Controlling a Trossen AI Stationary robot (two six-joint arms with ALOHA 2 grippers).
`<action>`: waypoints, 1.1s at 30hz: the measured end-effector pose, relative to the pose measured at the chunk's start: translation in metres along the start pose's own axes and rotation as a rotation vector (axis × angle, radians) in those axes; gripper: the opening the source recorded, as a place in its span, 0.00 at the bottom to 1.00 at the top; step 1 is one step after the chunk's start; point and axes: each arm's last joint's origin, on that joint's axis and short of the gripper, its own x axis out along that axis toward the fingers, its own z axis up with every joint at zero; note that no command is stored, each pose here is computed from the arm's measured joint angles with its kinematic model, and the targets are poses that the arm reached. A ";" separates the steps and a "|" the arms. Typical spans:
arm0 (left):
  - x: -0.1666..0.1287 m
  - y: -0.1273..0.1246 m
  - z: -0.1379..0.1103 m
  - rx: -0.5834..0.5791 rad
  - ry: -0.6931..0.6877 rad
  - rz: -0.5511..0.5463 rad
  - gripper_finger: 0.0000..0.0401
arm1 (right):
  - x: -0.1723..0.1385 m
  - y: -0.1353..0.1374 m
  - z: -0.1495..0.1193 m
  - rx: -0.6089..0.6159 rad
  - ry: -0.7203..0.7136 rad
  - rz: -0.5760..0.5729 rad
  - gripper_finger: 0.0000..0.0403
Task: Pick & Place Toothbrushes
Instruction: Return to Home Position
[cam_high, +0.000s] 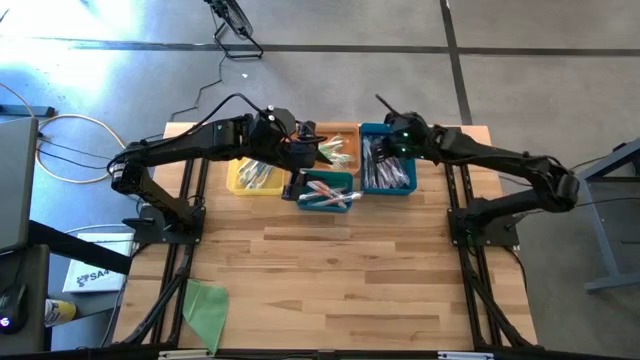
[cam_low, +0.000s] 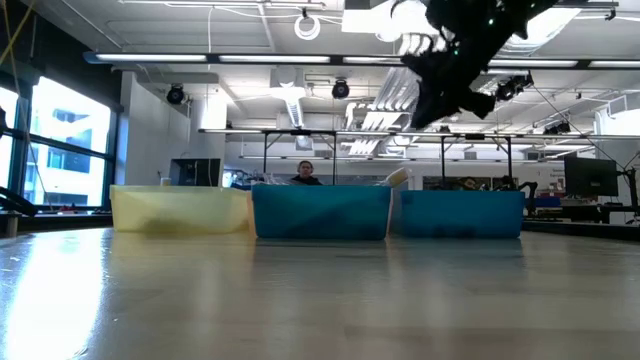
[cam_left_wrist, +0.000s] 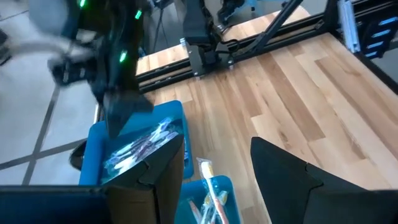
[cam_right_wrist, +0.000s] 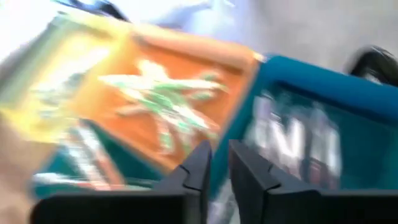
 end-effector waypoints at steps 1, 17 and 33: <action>0.000 0.000 0.000 -0.006 0.003 0.009 0.45 | -0.005 0.003 0.001 -0.004 -0.019 0.040 0.10; 0.000 0.001 0.000 -0.011 0.008 0.021 0.45 | -0.048 0.069 -0.007 -0.533 -0.212 0.695 0.01; 0.013 0.001 -0.004 -0.011 0.032 0.006 0.17 | -0.060 0.086 -0.010 -0.545 -0.305 0.797 0.01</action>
